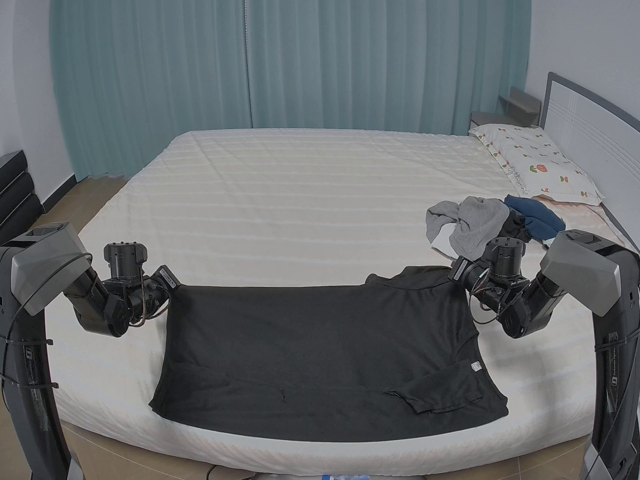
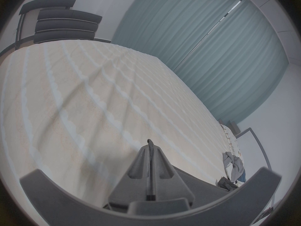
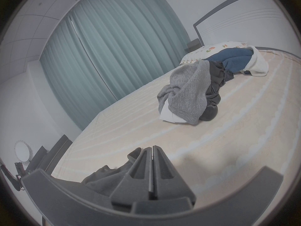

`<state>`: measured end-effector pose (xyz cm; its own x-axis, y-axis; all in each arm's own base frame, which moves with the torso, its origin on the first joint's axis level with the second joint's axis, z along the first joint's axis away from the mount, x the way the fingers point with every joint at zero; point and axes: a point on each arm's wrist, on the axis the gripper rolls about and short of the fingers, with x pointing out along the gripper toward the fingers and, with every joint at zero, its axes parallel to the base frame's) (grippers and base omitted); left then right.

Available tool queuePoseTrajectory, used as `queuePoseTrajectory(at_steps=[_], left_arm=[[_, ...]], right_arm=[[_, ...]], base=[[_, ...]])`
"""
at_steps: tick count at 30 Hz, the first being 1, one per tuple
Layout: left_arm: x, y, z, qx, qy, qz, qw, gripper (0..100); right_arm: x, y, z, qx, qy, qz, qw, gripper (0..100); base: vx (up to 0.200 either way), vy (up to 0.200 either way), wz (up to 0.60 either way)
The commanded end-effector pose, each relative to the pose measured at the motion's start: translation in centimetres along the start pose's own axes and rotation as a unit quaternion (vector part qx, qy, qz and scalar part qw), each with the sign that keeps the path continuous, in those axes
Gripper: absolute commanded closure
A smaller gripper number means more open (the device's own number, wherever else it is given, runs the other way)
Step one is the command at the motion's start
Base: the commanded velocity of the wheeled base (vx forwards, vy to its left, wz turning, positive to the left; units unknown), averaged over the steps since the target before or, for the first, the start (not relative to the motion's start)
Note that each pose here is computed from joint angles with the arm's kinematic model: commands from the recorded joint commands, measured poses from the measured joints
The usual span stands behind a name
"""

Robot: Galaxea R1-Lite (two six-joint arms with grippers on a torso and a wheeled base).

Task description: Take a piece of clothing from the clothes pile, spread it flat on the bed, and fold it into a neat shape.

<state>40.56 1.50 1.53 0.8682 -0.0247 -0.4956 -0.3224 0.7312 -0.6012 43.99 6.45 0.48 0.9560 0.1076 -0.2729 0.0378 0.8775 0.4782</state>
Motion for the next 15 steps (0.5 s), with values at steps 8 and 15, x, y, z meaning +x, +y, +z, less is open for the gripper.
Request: queuePoseTrajectory(at_steps=[8,15], left_arm=[[-0.2,-0.1,0.2,0.011,-0.003,-0.002,0.9999,100],[-0.2,0.0,0.2,0.017,-0.002,0.000,0.9999,100]], right_arm=[[-1.7,0.6,1.2,0.017,-0.004,0.003,0.9998,100],[-2.2,-0.1,0.7,0.026,0.012,-0.007,0.9996,100]], base=[[0.000,0.000,0.00],[0.000,0.000,0.00]])
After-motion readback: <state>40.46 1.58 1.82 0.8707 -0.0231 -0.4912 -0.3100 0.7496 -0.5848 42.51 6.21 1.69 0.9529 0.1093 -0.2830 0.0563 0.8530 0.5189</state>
